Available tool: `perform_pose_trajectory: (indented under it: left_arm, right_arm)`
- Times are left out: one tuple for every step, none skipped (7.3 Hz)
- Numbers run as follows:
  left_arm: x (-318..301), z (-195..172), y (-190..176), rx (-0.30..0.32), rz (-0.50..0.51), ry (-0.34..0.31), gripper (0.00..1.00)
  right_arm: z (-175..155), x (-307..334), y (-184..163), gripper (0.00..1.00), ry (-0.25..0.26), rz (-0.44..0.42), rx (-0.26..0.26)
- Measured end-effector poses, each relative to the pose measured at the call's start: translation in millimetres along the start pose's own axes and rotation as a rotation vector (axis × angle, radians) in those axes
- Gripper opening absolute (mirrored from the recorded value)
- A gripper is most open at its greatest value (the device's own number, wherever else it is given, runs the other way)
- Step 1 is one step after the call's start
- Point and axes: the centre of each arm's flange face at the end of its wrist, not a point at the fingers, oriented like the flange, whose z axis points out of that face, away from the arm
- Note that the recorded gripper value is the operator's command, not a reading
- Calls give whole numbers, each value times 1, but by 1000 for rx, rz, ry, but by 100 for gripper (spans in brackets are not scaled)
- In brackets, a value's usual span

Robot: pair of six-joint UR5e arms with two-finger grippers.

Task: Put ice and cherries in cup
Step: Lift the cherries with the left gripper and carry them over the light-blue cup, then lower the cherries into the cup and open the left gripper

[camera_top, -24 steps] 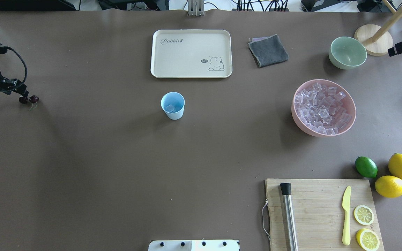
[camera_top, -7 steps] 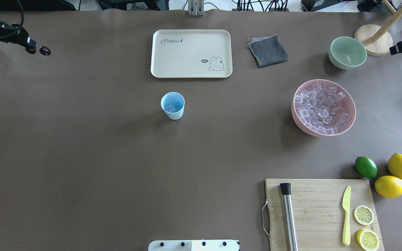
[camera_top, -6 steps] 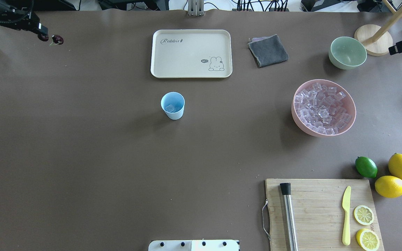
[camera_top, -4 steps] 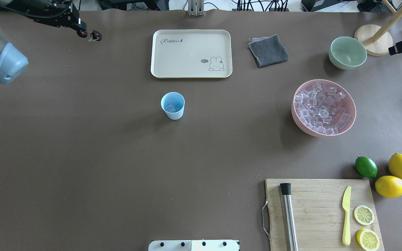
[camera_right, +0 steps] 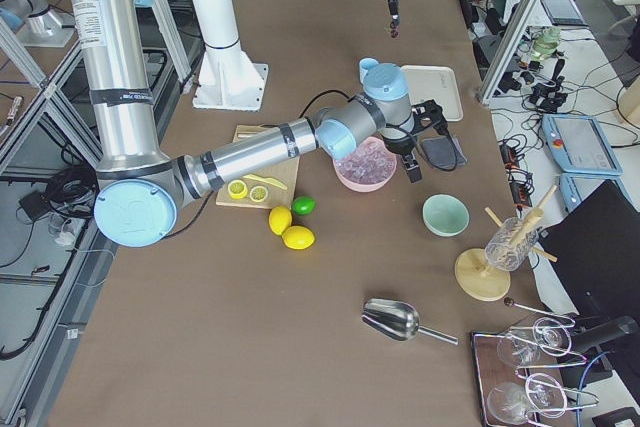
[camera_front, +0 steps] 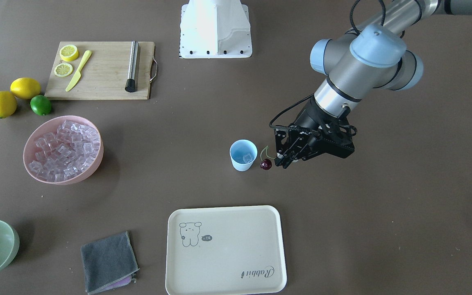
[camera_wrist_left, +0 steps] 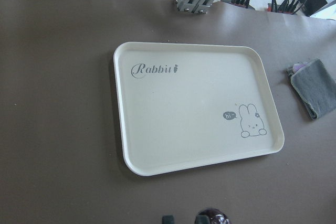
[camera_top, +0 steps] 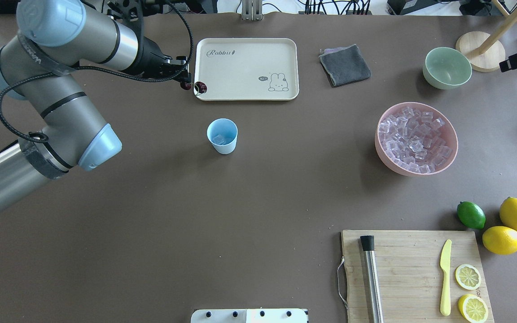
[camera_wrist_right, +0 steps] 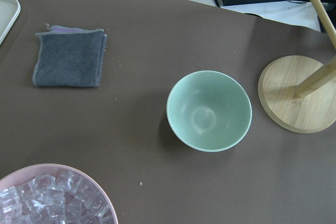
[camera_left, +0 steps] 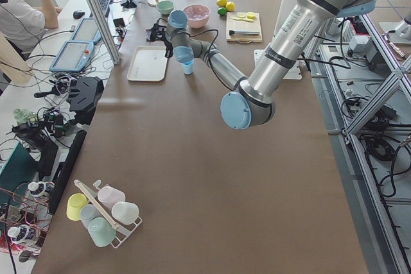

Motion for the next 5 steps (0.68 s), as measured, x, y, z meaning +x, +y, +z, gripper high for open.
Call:
perform_pose_trajectory:
  left_arm:
    - [18, 20, 24, 12, 17, -9, 0]
    - [31, 37, 47, 17, 33, -16, 0]
    - [39, 47, 63, 14, 43, -19, 0]
    - [43, 53, 73, 7, 50, -20, 0]
    - [45, 56, 77, 4, 55, -19, 0]
  right_arm:
    - [0, 0, 0, 100, 2, 2, 1]
    - [0, 0, -1, 100, 6, 3, 3]
    - [0, 1, -1, 100, 8, 3, 3]
    - [1, 1, -1, 100, 10, 4, 3]
    - [1, 2, 0, 100, 11, 6, 2]
